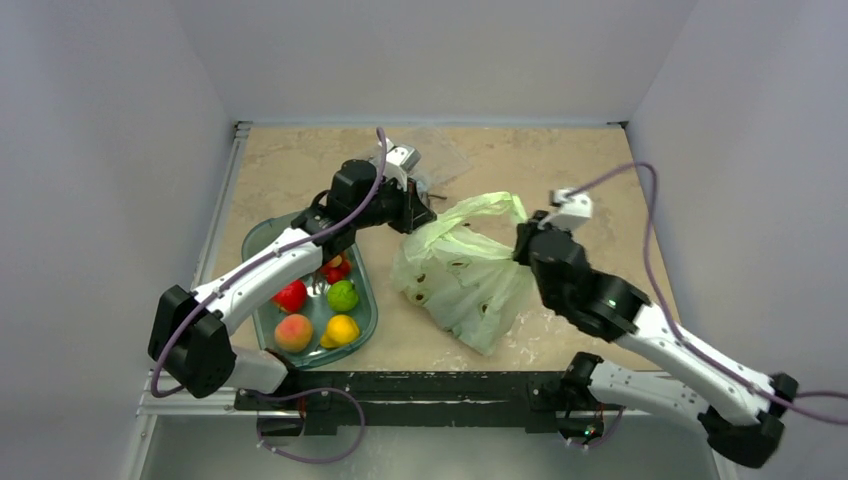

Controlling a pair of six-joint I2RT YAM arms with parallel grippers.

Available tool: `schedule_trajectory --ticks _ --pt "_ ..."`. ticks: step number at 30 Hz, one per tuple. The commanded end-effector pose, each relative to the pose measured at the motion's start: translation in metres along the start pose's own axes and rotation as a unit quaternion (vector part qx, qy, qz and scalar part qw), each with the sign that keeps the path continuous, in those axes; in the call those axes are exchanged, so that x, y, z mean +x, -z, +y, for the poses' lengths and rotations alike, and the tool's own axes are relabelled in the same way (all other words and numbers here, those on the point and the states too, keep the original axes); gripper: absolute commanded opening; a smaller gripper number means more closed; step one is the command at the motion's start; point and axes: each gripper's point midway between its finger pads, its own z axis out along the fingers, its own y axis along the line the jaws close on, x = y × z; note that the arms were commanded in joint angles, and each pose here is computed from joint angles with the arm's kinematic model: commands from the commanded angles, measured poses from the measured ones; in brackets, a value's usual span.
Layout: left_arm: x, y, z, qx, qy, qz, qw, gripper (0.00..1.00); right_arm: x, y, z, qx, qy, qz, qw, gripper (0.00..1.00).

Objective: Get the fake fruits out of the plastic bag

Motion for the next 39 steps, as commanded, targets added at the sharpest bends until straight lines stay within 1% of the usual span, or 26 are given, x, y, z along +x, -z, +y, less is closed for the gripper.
schedule_trajectory --ticks 1,3,5,7,10,13,14,16,18,19,20,21,22,24,27,28,30,31,34,37,39 --pt "-0.027 0.010 -0.013 0.018 -0.025 -0.044 0.999 0.00 -0.056 0.042 -0.046 -0.002 -0.189 -0.126 0.974 0.00" --pt "-0.026 0.011 -0.013 0.019 -0.028 -0.043 0.998 0.00 -0.063 0.056 -0.054 -0.038 -0.228 -0.157 0.960 0.00" --pt "-0.033 0.010 -0.017 0.028 -0.037 -0.058 0.997 0.00 -0.063 0.065 -0.058 -0.067 -0.232 -0.171 0.955 0.00" --pt "-0.034 0.010 -0.021 0.041 -0.041 -0.060 0.997 0.00 -0.059 0.068 -0.057 -0.083 -0.219 -0.170 0.957 0.00" --pt "-0.037 0.011 -0.027 0.055 -0.051 -0.064 0.995 0.00 -0.051 0.066 -0.040 -0.112 -0.174 -0.143 0.968 0.00" --pt "-0.039 0.014 -0.027 0.053 -0.063 -0.064 0.995 0.24 -0.036 0.057 -0.023 -0.123 -0.134 -0.102 0.978 0.00" --pt "-0.040 0.016 -0.028 0.050 -0.068 -0.062 0.995 0.30 -0.030 0.053 -0.019 -0.125 -0.126 -0.093 0.980 0.00" --pt "-0.041 0.023 -0.031 0.037 -0.084 -0.053 0.994 0.39 -0.022 0.047 -0.011 -0.131 -0.116 -0.078 0.982 0.00" --pt "-0.045 0.035 -0.034 0.005 -0.130 -0.049 0.990 0.45 -0.015 0.043 -0.003 -0.138 -0.109 -0.063 0.982 0.00" --pt "-0.046 0.042 -0.036 -0.012 -0.137 -0.049 0.989 0.47 -0.013 0.043 0.001 -0.143 -0.104 -0.057 0.983 0.00" --pt "-0.046 0.051 -0.037 -0.025 -0.128 -0.051 0.990 0.48 -0.012 0.042 0.004 -0.146 -0.101 -0.054 0.983 0.00" --pt "-0.045 0.062 -0.034 -0.046 -0.102 -0.057 0.992 0.49 -0.011 0.041 0.006 -0.149 -0.099 -0.053 0.982 0.00" --pt "-0.043 0.073 -0.030 -0.067 -0.071 -0.059 0.994 0.53 -0.010 0.041 0.009 -0.158 -0.095 -0.052 0.981 0.00" --pt "-0.031 0.092 -0.029 -0.090 -0.007 -0.057 0.994 0.55 -0.010 0.042 0.013 -0.171 -0.089 -0.057 0.980 0.00" --pt "-0.012 0.110 -0.039 -0.088 0.092 -0.074 0.989 0.55 -0.006 0.042 0.014 -0.180 -0.084 -0.061 0.978 0.00" --pt "-0.005 0.113 -0.042 -0.088 0.130 -0.079 0.985 0.55 -0.006 0.042 0.015 -0.184 -0.086 -0.062 0.977 0.00" --pt "0.015 0.112 -0.042 -0.113 0.219 -0.067 0.967 0.55 -0.003 0.043 0.018 -0.193 -0.090 -0.060 0.975 0.00" --pt "0.026 0.109 -0.042 -0.125 0.270 -0.058 0.953 0.55 -0.001 0.043 0.020 -0.200 -0.094 -0.059 0.973 0.00" --pt "0.050 0.083 -0.068 -0.111 0.383 -0.030 0.917 0.55 0.003 0.047 0.022 -0.215 -0.116 -0.056 0.968 0.00" --pt "0.056 0.062 -0.094 -0.118 0.427 -0.031 0.896 0.55 0.004 0.053 0.027 -0.242 -0.133 -0.057 0.960 0.00" --pt "0.058 0.047 -0.110 -0.123 0.453 -0.035 0.882 0.55 0.005 0.055 0.027 -0.246 -0.137 -0.055 0.958 0.00"
